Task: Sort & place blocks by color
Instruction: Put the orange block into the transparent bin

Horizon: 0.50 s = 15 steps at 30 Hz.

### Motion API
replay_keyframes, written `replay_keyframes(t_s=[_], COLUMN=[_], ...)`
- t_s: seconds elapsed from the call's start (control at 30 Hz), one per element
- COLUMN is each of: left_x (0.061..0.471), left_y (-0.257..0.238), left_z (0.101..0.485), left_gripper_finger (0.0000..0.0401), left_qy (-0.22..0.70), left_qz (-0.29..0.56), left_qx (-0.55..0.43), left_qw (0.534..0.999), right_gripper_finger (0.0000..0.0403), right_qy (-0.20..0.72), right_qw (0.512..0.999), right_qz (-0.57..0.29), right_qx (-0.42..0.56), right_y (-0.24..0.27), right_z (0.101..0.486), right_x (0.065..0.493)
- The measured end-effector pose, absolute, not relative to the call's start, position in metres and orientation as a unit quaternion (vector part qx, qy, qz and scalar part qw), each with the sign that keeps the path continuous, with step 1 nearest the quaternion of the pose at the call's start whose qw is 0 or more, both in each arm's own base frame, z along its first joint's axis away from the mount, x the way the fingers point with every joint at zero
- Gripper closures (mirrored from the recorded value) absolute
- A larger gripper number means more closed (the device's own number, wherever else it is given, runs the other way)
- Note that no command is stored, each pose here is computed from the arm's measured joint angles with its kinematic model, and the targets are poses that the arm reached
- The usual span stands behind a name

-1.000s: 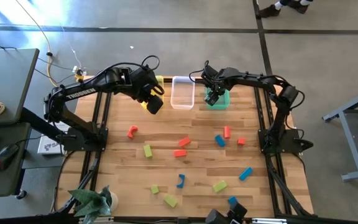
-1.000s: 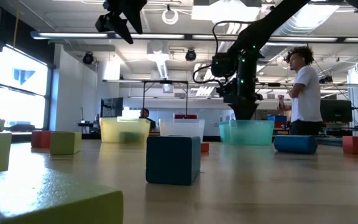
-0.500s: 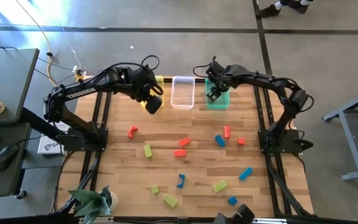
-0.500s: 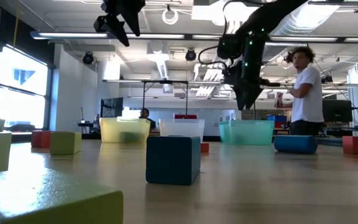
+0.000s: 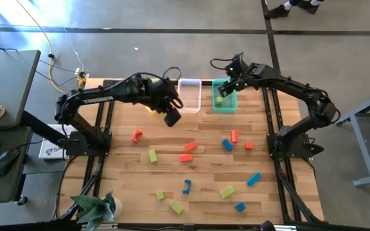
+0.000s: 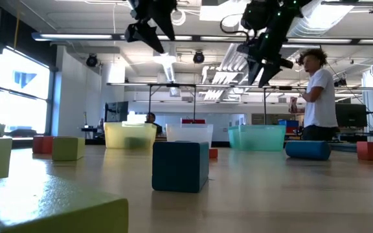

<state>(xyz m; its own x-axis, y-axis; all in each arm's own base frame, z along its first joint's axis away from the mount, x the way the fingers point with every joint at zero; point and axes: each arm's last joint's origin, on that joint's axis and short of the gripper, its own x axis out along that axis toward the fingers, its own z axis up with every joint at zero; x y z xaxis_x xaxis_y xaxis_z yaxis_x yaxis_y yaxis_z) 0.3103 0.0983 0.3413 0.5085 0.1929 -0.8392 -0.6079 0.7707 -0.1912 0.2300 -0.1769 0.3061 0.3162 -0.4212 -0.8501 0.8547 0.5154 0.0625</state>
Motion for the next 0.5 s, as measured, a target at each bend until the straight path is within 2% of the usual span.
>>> replay_keyframes(t_s=[0.17,0.5], left_x=[0.338,0.377], left_y=[0.087,0.063], left_z=[0.32,0.269], left_gripper_finger=[0.016,0.016], left_qy=[0.442,0.5], left_qz=[0.219,0.192], left_qx=[-0.226,-0.202], left_qw=[0.84,0.82], right_gripper_finger=[0.0215,0.0215], right_qy=[0.392,0.376], right_qw=[0.771,0.763], right_qz=[-0.424,-0.435], right_qx=[0.269,0.294], right_y=[-0.173,-0.172], right_z=[0.315,0.316], right_x=[0.225,0.224])
